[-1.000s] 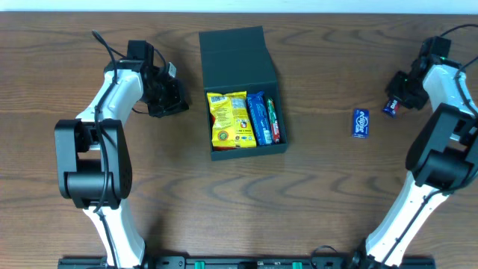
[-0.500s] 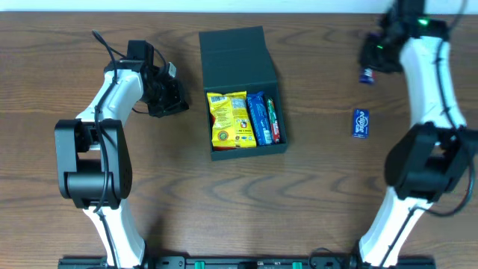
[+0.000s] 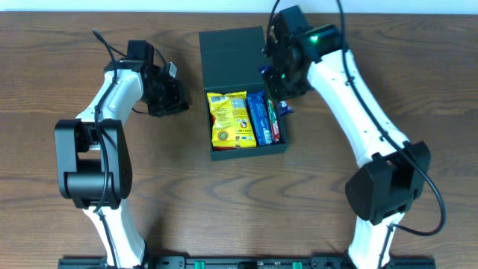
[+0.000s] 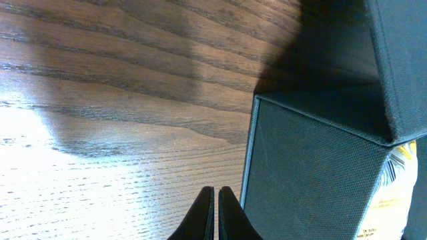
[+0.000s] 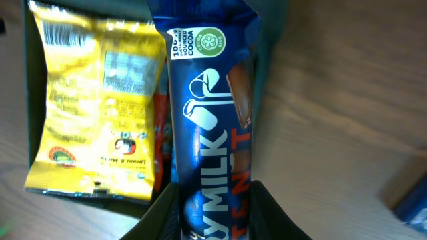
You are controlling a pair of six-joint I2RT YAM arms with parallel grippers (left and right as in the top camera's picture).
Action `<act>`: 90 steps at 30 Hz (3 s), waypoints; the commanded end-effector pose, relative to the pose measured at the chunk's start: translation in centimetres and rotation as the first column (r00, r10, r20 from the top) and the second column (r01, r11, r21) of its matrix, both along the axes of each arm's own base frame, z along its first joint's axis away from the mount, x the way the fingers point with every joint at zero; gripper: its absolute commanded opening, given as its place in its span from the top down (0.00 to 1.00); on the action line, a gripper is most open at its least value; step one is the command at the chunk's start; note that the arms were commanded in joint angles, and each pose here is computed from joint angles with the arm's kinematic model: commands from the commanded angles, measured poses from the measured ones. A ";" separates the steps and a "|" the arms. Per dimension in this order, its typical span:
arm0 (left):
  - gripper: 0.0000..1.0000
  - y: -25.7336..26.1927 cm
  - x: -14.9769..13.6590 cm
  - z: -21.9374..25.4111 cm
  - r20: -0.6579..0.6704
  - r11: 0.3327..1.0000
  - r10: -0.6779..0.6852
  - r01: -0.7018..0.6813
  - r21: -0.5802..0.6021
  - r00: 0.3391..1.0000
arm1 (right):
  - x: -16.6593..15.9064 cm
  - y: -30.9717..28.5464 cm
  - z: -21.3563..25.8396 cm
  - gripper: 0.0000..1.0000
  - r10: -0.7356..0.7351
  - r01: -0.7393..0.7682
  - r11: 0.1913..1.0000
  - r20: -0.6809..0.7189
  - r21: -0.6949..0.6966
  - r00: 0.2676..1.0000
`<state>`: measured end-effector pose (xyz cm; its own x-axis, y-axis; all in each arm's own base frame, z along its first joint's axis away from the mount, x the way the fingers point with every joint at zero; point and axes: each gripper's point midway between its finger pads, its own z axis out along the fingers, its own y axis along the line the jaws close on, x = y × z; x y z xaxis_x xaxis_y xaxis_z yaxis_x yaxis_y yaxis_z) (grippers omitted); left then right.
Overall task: Pack container
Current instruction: 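Lower the Dairy Milk bar into the box with the right gripper, then move the right gripper to the blue Eclipse tin and grasp it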
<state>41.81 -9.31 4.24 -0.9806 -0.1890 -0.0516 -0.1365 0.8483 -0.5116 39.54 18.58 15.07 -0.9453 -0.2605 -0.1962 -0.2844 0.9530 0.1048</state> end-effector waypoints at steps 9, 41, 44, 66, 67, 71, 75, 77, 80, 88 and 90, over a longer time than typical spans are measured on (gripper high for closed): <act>0.94 0.0 0.1 -0.3 0.013 0.999 -0.035 0.035 0.008 0.999 | -1.9 1.0 -5.5 0.98 -0.097 0.097 0.995 -0.063 -0.008 0.993; 0.94 0.0 -0.2 -0.4 0.005 0.999 -0.051 0.051 0.008 0.999 | 1.7 0.1 1.0 0.98 -0.161 0.167 0.986 0.252 -0.002 0.954; 0.94 0.0 -0.2 -0.4 0.007 0.999 -0.051 0.051 0.009 0.999 | 1.3 0.6 0.6 0.99 -0.089 0.094 0.996 0.235 -0.008 0.968; 0.94 0.0 -0.4 -0.4 -0.002 0.999 -0.051 0.051 0.009 0.999 | -0.1 1.6 -11.8 0.99 0.051 -0.054 0.992 -0.027 -0.118 0.998; 0.94 0.0 -0.4 -0.4 -0.002 0.999 -0.051 0.051 0.009 0.999 | 0.0 1.4 -12.0 0.99 0.049 -0.052 0.990 -0.025 -0.134 0.999; 0.94 0.0 -0.4 -0.4 -0.002 0.999 -0.051 0.051 0.009 0.999 | 0.5 0.1 -11.9 0.99 0.015 -0.013 0.979 0.008 -0.203 1.000; 0.94 0.0 -0.4 -0.4 -0.002 0.999 -0.051 0.051 0.009 0.999 | 0.5 0.0 -11.9 0.99 0.007 -0.005 0.978 0.007 -0.206 1.000; 0.94 0.0 -0.4 -0.4 -0.002 0.999 -0.051 0.051 0.010 0.999 | 0.4 0.5 -11.6 0.99 0.011 -0.011 0.984 0.000 -0.177 1.000; 0.94 0.1 -0.4 -0.4 -0.002 0.999 -0.051 0.051 0.011 0.999 | 0.3 1.7 -9.6 0.99 0.019 -0.019 0.995 0.001 -0.097 1.000; 0.94 0.1 -0.4 -0.4 0.000 0.999 -0.051 0.051 0.011 0.999 | 1.8 0.2 1.8 0.99 0.146 -0.141 0.989 0.256 -0.040 0.956; 0.94 0.1 -0.4 -0.4 -0.001 0.999 -0.051 0.051 0.011 0.999 | 2.0 -2.5 4.8 0.99 0.131 -0.112 0.991 0.320 -0.077 0.938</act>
